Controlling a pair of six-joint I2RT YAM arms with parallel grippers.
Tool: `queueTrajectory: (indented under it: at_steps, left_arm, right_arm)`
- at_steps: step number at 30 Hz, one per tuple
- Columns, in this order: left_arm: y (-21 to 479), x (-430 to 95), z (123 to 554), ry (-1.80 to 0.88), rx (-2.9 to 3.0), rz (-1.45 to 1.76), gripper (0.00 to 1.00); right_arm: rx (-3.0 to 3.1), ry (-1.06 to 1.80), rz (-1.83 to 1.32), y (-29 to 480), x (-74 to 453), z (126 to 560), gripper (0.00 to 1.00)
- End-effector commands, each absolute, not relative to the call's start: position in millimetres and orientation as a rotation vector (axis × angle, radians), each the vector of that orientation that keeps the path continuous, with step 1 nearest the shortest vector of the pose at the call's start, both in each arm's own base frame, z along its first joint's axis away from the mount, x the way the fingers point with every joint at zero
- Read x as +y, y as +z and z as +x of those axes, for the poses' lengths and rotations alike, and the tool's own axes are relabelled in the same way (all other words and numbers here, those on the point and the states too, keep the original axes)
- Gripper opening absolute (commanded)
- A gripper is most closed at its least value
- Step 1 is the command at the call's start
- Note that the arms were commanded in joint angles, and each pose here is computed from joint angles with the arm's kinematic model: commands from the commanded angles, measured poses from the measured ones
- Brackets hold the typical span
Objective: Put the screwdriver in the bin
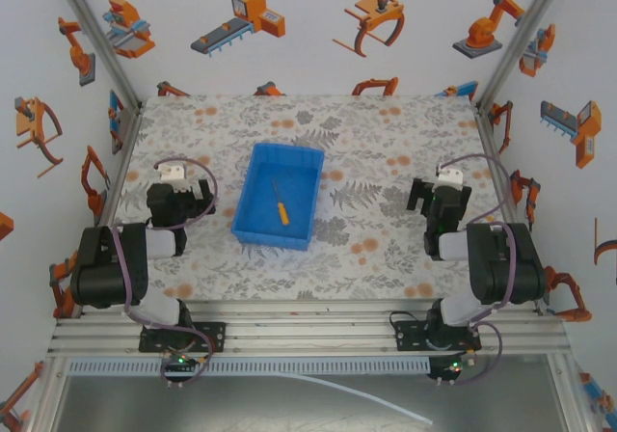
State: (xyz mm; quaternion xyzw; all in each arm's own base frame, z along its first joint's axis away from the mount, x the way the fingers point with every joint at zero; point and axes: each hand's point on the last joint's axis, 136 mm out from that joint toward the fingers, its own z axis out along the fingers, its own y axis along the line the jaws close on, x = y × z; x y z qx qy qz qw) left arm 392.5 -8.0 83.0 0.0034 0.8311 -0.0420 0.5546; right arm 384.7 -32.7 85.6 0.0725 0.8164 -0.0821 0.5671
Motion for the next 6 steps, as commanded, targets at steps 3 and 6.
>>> queueTrajectory:
  at_steps: [3, 6]
  left_arm:
    - [88.8, -8.7, 397.7, -0.095, 1.950, 0.009, 0.97]
    - [88.8, -8.2, 397.7, -0.093, 1.950, 0.008, 0.97]
  right_arm:
    - [1.899, -0.205, 0.194, 91.7, -37.8, 388.1, 0.99]
    - [1.899, -0.207, 0.190, 91.7, -38.0, 387.4, 0.99]
